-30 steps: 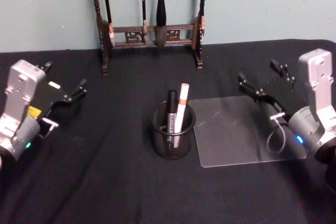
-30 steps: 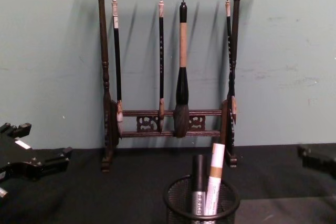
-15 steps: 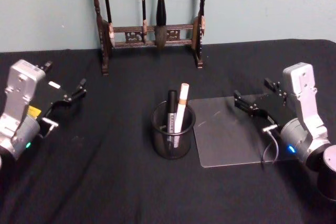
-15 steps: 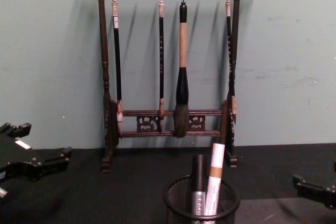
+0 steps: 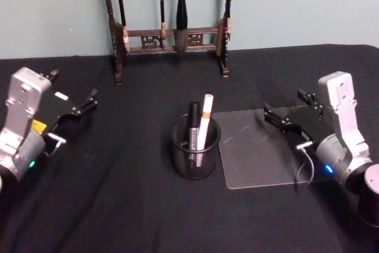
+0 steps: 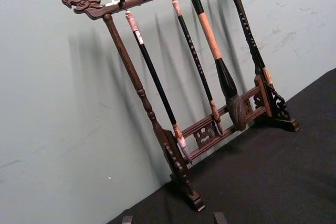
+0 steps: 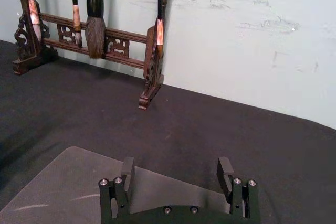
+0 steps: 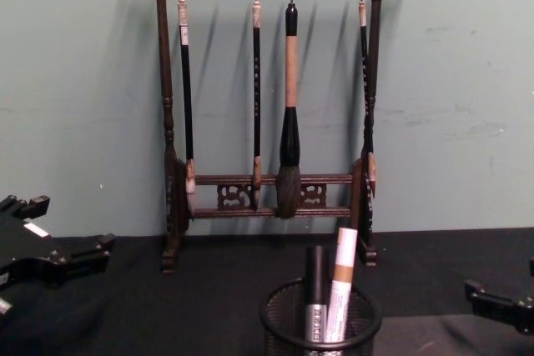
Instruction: Pick up the water-based marker from the table and place it into the pen holder.
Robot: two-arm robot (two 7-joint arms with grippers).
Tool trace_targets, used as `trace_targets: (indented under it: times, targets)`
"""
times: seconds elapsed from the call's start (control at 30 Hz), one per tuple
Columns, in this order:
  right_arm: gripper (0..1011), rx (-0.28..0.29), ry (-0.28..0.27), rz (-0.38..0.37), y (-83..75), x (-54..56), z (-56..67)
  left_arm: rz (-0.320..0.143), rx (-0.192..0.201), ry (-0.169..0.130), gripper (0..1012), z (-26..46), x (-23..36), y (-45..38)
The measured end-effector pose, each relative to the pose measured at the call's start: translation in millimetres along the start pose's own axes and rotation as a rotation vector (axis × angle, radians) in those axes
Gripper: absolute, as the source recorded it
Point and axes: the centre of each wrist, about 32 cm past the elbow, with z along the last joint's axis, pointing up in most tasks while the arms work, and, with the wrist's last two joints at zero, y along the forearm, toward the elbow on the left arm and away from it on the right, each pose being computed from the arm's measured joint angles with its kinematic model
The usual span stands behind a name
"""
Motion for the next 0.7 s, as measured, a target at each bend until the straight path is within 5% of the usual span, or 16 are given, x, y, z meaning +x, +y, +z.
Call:
trace_targets:
  times: [0.7]
  targets:
    - [1002, 0.000, -0.002, -0.002, -0.7, 0.3, 0.0, 0.000, 0.000, 0.000, 1001, 0.0, 0.0, 0.0]
